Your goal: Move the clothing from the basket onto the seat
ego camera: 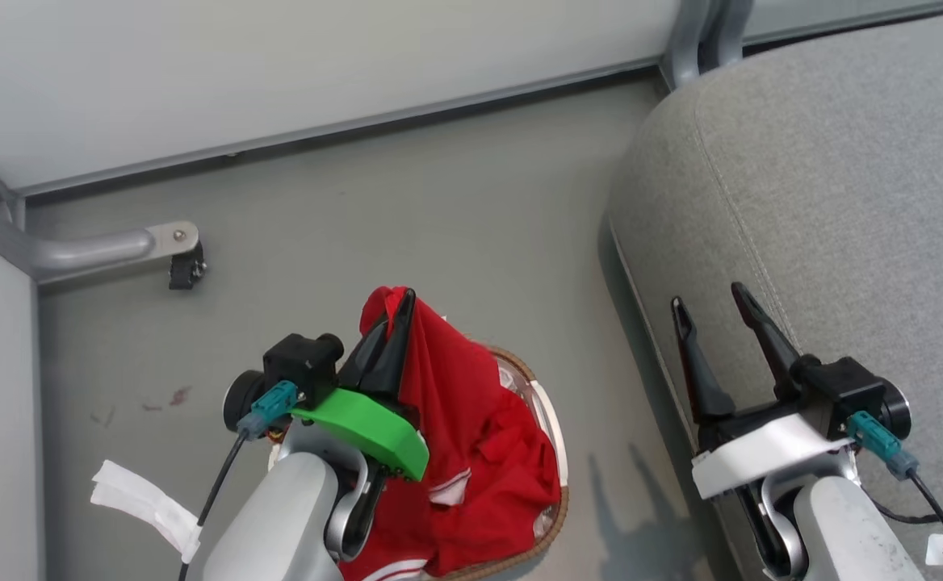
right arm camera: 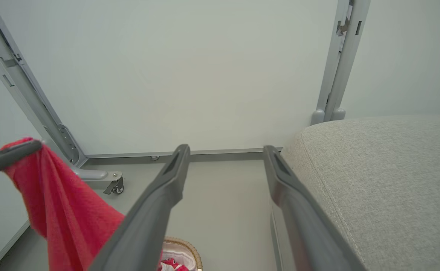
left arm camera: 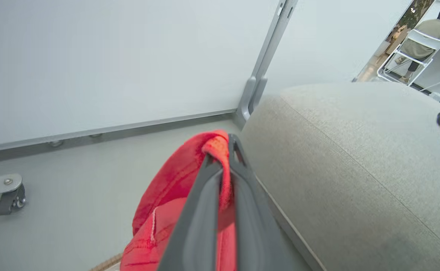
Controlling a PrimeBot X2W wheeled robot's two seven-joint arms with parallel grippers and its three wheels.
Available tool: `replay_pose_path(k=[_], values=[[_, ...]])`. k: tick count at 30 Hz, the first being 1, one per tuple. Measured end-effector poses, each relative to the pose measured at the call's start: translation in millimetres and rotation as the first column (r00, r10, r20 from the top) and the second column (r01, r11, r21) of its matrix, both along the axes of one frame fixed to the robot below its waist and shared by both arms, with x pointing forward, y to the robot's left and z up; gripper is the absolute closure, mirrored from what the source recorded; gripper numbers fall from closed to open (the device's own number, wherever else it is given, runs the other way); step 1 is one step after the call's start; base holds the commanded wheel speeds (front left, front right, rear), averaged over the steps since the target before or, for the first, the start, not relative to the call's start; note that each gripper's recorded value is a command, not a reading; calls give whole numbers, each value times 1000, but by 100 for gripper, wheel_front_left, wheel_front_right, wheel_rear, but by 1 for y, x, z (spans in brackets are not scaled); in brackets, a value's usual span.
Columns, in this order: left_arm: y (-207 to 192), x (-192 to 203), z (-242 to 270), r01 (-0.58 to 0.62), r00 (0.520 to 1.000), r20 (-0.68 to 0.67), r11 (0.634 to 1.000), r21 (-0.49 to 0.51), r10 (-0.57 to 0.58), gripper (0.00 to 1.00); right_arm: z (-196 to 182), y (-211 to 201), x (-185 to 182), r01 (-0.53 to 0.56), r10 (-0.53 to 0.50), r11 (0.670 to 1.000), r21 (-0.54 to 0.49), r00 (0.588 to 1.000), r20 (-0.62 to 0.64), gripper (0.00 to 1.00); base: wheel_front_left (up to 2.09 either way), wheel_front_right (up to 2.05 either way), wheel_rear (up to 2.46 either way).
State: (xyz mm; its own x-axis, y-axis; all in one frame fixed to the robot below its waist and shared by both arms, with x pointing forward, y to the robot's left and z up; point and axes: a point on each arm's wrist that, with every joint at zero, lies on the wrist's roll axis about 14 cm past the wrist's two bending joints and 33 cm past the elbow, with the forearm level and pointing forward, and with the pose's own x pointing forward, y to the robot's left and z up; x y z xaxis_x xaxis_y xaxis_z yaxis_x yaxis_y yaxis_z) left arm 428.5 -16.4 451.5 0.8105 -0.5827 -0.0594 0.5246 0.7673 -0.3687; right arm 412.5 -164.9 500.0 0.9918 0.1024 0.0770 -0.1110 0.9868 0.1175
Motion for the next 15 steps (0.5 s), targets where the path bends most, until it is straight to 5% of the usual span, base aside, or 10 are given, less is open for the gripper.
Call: replay_pose_path(k=[15], values=[[28, -21, 171, -57, 896, 425, 984, -171, 126, 100, 24, 33, -38, -92, 91, 996, -1, 994, 62, 0, 0, 0, 0]])
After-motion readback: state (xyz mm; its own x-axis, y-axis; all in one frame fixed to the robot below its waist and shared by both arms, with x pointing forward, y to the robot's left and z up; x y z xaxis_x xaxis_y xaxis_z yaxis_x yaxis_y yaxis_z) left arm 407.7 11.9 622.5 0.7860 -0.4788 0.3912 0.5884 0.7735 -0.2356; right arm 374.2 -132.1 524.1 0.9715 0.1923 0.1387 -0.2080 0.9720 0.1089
